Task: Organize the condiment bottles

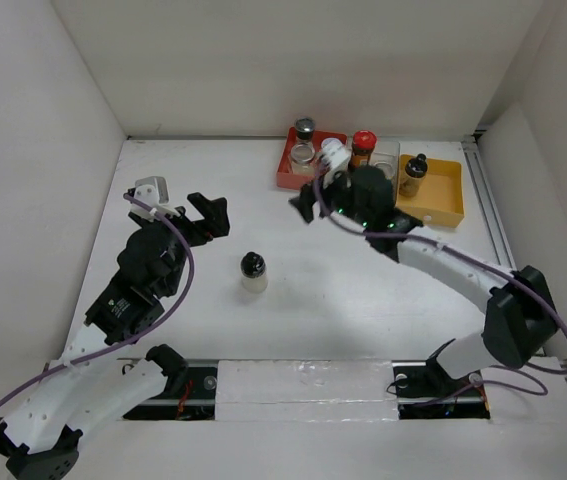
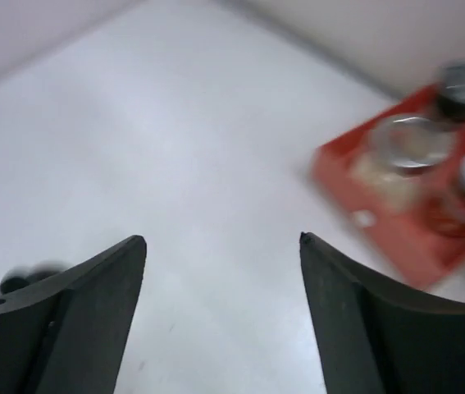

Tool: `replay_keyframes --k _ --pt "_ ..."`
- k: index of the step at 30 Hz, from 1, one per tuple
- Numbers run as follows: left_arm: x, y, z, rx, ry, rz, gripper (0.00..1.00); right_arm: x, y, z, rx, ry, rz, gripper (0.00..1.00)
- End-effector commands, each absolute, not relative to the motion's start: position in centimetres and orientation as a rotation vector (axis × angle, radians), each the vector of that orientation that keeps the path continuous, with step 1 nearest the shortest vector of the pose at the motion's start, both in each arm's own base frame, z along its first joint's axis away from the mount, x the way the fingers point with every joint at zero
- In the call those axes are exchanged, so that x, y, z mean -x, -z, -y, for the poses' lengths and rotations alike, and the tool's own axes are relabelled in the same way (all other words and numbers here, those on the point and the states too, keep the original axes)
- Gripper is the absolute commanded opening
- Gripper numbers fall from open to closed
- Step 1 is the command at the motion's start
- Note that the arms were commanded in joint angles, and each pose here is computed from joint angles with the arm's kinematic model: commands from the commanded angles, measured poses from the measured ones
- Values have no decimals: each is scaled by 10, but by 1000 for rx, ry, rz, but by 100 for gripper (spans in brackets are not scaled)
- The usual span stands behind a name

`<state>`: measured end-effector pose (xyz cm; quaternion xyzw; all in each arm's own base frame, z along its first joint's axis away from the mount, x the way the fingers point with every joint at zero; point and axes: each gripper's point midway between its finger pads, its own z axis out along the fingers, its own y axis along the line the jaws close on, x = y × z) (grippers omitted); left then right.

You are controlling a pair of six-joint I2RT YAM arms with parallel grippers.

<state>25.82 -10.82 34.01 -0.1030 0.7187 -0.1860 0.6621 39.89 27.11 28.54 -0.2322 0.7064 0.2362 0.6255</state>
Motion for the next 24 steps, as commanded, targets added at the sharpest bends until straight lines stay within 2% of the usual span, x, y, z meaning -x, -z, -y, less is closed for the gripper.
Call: replay_keyframes --k 1,4,10,18,24 --pt "-258 -353 104 254 429 -1575 100 -333 -233 -334 848 -668 -1631 85" --pt "-258 -353 104 254 429 -1575 100 -293 -220 -355 959 -713 -1608 99" --pt "-258 -353 106 246 436 -1577 100 -268 -163 -383 1113 -791 -1696 99" --pt "-260 -351 107 244 431 -1585 100 -270 -177 -433 1191 -832 -1604 99" --pt "-258 -353 106 246 436 -1577 100 -277 -153 -442 1210 -826 -1648 99"
